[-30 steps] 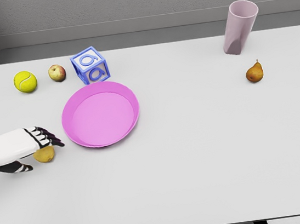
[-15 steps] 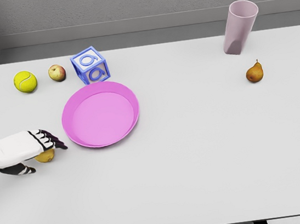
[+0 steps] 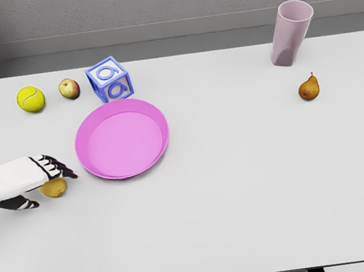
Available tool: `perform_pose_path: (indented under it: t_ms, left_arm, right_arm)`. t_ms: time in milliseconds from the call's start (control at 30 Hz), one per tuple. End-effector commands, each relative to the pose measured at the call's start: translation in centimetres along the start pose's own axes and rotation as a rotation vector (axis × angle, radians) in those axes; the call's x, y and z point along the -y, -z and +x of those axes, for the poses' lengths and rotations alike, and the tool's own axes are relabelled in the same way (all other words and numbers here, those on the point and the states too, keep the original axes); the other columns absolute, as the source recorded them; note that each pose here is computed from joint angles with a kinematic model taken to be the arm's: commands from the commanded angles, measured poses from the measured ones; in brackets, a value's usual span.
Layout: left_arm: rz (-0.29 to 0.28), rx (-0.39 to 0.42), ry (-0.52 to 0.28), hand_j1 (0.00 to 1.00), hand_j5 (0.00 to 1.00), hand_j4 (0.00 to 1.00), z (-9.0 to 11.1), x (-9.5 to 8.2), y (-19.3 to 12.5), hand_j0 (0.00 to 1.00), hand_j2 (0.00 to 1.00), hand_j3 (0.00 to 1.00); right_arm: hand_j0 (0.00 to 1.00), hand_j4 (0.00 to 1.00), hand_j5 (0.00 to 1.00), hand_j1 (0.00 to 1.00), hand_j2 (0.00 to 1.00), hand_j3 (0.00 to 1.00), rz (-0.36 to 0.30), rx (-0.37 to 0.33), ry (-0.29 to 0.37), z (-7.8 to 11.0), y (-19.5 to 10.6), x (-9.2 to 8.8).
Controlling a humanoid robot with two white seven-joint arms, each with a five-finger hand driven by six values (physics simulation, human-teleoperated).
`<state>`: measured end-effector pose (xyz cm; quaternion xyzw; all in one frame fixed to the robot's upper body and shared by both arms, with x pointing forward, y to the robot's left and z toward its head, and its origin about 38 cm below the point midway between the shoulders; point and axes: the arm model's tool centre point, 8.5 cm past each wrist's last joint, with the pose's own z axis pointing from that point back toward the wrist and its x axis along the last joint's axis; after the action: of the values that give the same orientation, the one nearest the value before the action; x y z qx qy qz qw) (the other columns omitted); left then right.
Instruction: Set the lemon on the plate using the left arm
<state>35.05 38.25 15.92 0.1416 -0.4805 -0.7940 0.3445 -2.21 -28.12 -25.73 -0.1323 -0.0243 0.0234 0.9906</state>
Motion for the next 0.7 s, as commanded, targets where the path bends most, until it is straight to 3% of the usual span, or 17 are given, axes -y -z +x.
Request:
perform_pose_path:
  t_ms: [0,200,500,667]
  left_arm:
    - [0.0,-0.003,-0.006,0.89,0.89,0.89,-0.11,0.05,-0.05,0.89,0.89,0.89]
    - [0.0,-0.003,-0.005,0.77,0.77,0.77,-0.09,-0.01,-0.05,0.77,0.77,0.77]
    - [-0.013,-0.005,0.01,0.75,0.75,0.75,-0.05,0.24,0.07,0.75,0.75,0.75]
    - [-0.019,-0.006,0.018,0.67,0.67,0.67,-0.03,0.28,0.09,0.67,0.67,0.67]
  right_arm:
    - [1.0,1.0,1.0,1.0,1.0,1.0,0.0,0.0,0.001,0.0,0.0,0.0]
    - [1.0,1.0,1.0,1.0,1.0,1.0,0.0,0.0,0.001,0.0,0.0,0.0]
    - [1.0,1.0,1.0,1.0,1.0,1.0,0.0,0.0,0.001,0.0,0.0,0.0]
    - [1.0,1.0,1.0,1.0,1.0,1.0,0.0,0.0,0.001,0.0,0.0,0.0]
